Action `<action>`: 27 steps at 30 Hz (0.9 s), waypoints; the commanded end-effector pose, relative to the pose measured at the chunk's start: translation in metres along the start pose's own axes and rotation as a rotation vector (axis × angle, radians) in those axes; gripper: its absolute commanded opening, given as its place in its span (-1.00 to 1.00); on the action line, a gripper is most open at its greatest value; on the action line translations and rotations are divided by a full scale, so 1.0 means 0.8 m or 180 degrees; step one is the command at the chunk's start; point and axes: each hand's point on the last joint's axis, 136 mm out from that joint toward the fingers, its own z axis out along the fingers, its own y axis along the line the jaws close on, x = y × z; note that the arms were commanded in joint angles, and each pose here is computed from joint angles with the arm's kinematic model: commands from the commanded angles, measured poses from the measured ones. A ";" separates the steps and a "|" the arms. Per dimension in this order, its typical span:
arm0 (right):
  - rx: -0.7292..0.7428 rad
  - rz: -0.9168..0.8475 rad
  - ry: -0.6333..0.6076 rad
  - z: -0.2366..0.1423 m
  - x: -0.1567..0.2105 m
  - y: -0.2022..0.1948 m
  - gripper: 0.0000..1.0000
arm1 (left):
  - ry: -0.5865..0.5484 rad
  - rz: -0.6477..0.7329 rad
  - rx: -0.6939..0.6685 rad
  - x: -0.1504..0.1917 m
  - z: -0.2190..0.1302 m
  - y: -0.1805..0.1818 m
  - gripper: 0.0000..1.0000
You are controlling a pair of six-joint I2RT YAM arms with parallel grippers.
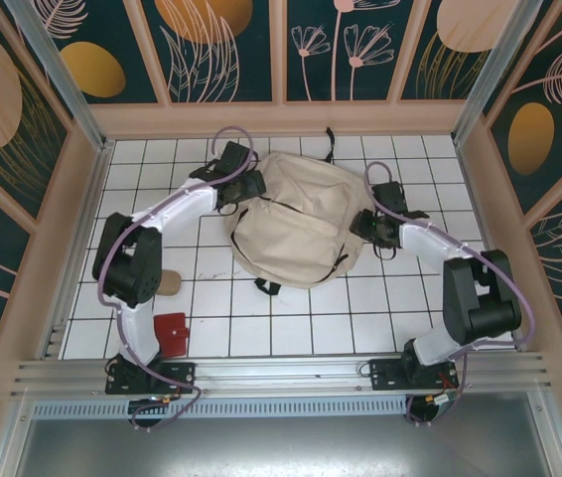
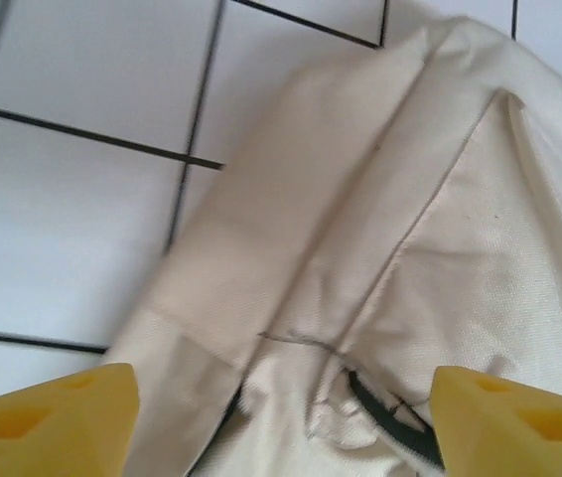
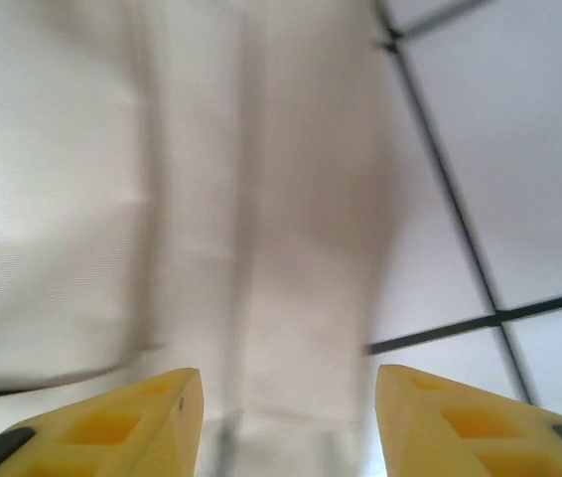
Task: Pack the student bag
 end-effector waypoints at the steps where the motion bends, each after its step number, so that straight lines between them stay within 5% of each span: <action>1: -0.0509 -0.0462 -0.0114 -0.036 -0.014 0.070 0.12 | -0.0235 -0.0096 -0.0021 -0.021 -0.054 0.026 0.74; 11: -0.0987 -0.1065 -0.0010 -0.027 0.017 0.170 0.52 | -0.0033 -0.1066 -0.1152 0.084 -0.118 0.245 0.97; 18: -0.1037 -0.1099 0.0068 -0.018 0.022 0.182 0.62 | 0.0082 -0.1700 -0.1447 0.160 -0.141 0.301 0.97; 27: -0.1048 -0.1067 0.0150 -0.010 0.032 0.184 0.64 | 0.0140 -0.1874 -0.1898 0.174 -0.138 0.325 0.97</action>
